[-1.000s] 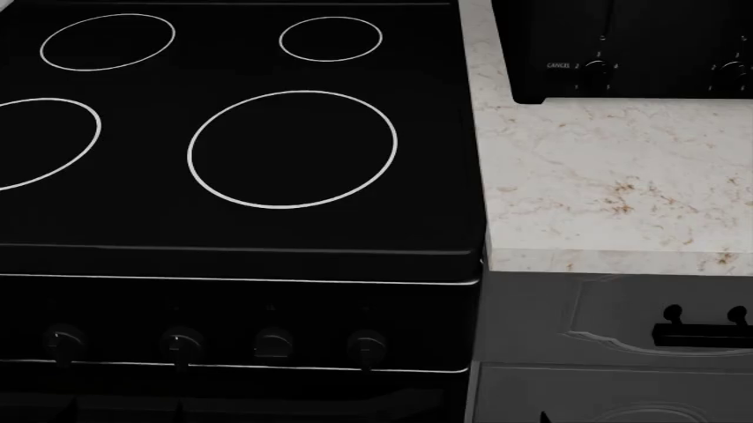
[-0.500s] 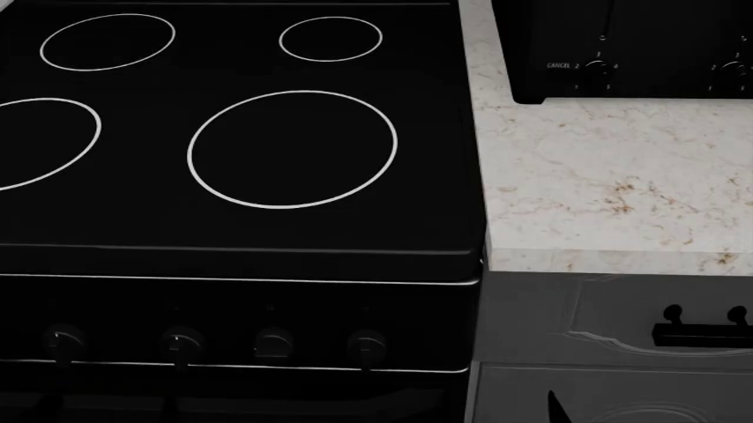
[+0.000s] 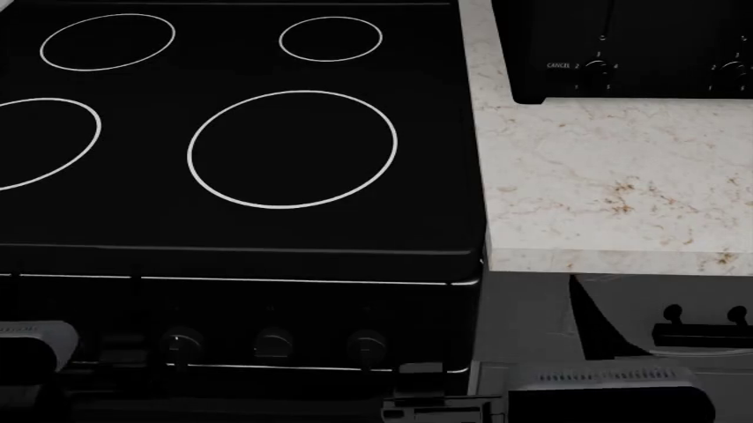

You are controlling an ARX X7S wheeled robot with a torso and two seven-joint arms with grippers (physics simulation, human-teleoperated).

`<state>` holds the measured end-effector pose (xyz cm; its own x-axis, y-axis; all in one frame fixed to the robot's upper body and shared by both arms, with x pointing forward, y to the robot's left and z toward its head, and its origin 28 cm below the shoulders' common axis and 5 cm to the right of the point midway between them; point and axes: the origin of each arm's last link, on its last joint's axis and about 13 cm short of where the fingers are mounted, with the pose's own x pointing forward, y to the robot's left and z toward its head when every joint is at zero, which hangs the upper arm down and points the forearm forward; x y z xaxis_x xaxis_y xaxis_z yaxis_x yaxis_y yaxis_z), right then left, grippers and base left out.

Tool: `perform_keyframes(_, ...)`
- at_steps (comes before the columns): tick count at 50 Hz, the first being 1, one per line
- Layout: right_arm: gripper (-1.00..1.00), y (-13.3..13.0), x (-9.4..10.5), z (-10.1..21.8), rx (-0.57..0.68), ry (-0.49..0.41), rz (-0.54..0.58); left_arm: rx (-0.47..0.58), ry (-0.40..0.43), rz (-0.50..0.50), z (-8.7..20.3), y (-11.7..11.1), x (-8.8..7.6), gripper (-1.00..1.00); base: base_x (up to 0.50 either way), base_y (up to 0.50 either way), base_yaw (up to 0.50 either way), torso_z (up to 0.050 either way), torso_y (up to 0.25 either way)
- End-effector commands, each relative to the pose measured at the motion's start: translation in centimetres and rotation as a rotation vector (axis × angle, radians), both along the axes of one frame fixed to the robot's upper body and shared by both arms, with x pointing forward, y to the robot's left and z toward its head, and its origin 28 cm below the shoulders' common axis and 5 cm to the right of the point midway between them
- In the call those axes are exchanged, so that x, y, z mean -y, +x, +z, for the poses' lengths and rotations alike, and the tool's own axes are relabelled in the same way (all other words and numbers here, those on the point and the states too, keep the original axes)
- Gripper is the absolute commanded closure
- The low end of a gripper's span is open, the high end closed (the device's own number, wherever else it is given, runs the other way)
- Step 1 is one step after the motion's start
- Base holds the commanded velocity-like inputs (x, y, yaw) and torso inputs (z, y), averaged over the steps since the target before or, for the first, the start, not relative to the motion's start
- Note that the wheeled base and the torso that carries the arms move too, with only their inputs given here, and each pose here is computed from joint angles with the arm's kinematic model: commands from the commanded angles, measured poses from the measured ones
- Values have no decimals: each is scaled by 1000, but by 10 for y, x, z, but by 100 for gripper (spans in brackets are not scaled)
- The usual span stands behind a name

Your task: Press the start button on the microwave

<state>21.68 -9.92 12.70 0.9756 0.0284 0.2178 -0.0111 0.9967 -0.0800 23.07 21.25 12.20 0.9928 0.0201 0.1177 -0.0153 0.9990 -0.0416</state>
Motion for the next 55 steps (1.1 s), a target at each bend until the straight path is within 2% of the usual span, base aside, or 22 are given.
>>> perform_keyframes(1,-100,15,4,37,-6,-47,44,-11,31,-23,41,25,-3,-100,0,0,0,0,0)
perform_keyframes(4,-100,22,6,47,-1,-66,49,-10,36,-35,47,31,0,-100,0,0,0,0,0)
perform_keyframes(9,-100,30,7,57,18,-41,44,8,40,-31,52,37,1,-100,0,0,0,0,0)
perform_keyframes(18,-100,30,6,62,41,-18,70,16,25,-29,53,35,1,-100,78,167,0,0,0)
perform_keyframes(28,-100,28,5,63,48,-5,87,14,31,-32,53,34,1,-100,301,285,0,0,0)
perform_keyframes(55,-100,22,1,66,65,6,144,5,16,-30,50,28,0,-100,334,-55,0,0,0)
